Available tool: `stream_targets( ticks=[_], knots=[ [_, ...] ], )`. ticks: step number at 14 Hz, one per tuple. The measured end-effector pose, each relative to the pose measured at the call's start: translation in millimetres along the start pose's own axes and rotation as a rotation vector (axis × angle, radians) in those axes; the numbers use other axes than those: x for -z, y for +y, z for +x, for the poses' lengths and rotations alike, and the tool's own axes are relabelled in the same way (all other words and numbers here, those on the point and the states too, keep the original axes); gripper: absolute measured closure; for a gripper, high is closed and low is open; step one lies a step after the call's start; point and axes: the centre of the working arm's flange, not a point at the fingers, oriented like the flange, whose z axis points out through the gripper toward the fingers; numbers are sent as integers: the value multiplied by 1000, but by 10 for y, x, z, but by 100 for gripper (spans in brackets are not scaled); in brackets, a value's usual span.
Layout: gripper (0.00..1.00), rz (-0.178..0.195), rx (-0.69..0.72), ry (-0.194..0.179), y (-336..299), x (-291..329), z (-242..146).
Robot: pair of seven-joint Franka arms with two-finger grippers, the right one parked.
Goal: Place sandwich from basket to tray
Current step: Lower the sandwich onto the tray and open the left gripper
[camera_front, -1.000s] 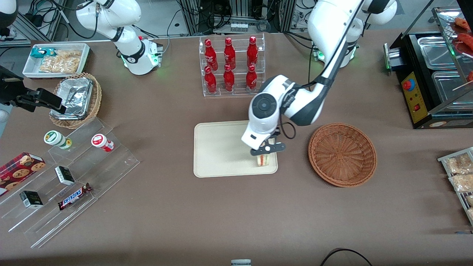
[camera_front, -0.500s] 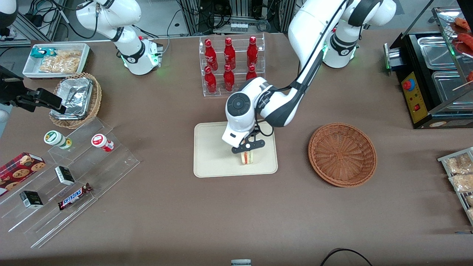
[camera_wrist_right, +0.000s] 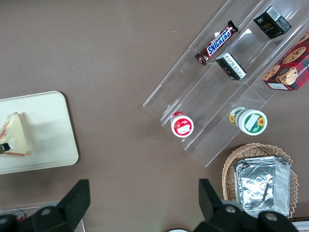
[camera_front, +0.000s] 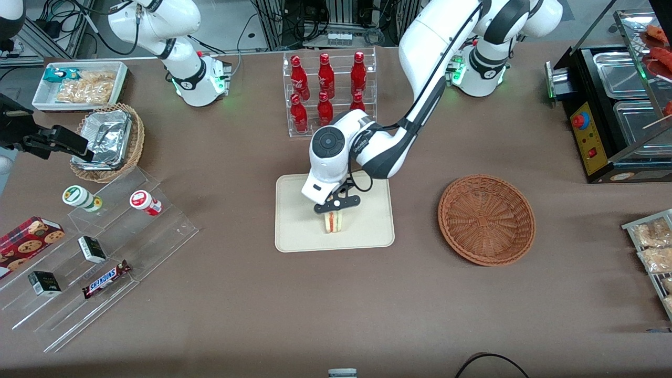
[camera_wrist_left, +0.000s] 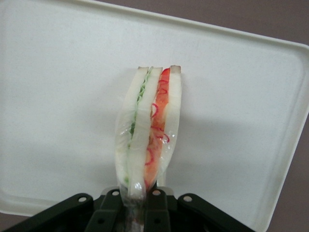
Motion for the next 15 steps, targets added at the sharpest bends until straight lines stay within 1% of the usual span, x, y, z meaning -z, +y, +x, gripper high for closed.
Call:
stream_targets(
  ticks=[3,5,6,7,8,10,11,12,13,15],
  knots=[
    [86,7,0,-6,-5,-81,-7],
    [72,8,2,-7,-5,-89,-7],
    [61,6,5,-6,0,-79,-4],
    [52,1,6,-3,11,-55,2],
    [41,-7,7,2,31,-9,13],
    [23,-31,8,16,77,190,42],
    [11,-32,10,20,77,333,52],
    [3,-23,13,20,51,496,68],
    [0,-8,20,19,-1,674,94],
    [0,31,40,22,-173,1023,193]
  ],
)
